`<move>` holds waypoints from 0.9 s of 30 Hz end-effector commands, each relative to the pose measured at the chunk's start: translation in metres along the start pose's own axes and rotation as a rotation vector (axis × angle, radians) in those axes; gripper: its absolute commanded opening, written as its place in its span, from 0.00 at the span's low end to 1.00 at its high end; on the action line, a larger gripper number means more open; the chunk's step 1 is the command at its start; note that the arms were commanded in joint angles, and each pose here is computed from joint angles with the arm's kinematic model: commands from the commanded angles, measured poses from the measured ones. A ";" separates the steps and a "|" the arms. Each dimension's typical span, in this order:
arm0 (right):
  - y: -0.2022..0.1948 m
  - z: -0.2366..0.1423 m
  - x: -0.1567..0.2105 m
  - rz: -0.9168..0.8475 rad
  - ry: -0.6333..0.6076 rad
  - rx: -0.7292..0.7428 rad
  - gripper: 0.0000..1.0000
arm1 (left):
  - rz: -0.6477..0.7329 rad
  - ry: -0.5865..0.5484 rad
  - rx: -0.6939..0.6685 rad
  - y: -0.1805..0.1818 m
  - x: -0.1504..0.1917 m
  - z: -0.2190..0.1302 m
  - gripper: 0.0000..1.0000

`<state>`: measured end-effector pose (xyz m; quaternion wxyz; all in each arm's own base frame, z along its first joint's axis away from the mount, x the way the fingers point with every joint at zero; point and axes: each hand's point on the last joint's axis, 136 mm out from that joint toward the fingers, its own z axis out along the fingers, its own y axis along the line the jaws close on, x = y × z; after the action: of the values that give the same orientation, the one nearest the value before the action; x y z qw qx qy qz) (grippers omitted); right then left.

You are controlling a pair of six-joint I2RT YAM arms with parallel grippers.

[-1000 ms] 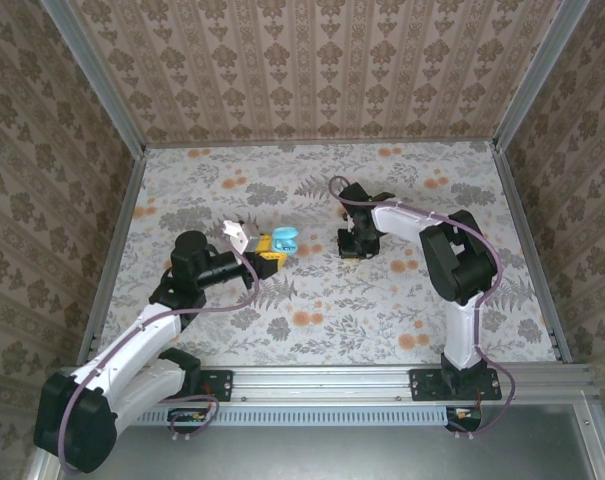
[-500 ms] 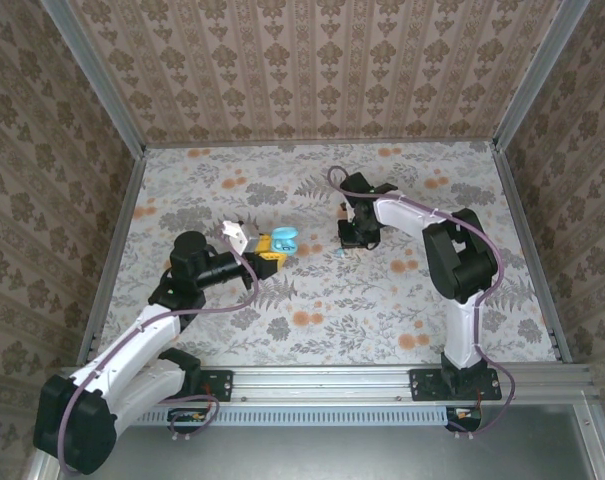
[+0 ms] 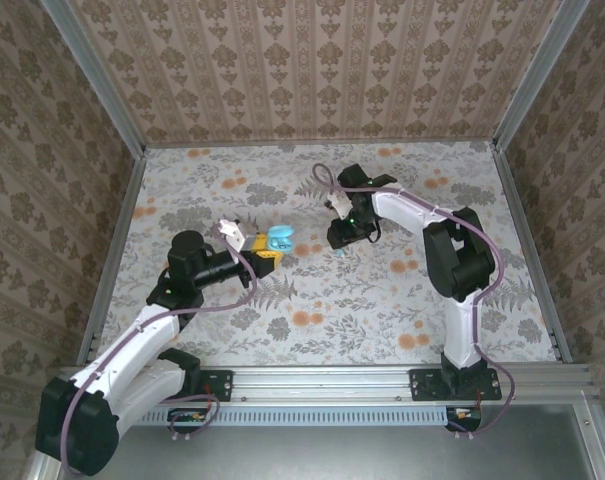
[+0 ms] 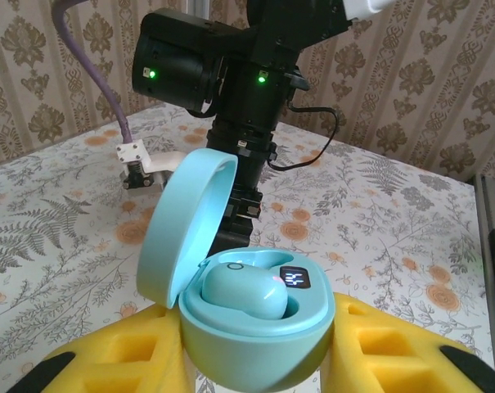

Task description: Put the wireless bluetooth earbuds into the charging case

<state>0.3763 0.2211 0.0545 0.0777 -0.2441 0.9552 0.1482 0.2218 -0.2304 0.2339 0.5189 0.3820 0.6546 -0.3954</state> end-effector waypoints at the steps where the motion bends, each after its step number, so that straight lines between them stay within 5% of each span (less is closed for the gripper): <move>1: -0.001 0.003 0.011 -0.100 0.076 -0.016 0.46 | 0.033 -0.017 -0.004 0.000 -0.009 -0.003 0.36; 12: -0.001 0.016 0.010 -0.179 0.118 -0.023 0.51 | 0.030 -0.013 0.002 0.001 -0.010 0.000 0.36; 27: -0.003 0.035 0.020 -0.164 0.173 -0.011 0.41 | 0.025 -0.005 0.004 0.004 -0.008 0.004 0.36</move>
<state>0.3685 0.2205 0.0205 0.0229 -0.3298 0.9345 0.1320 0.2245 -0.2316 0.2233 0.5030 0.3800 0.6677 -0.3960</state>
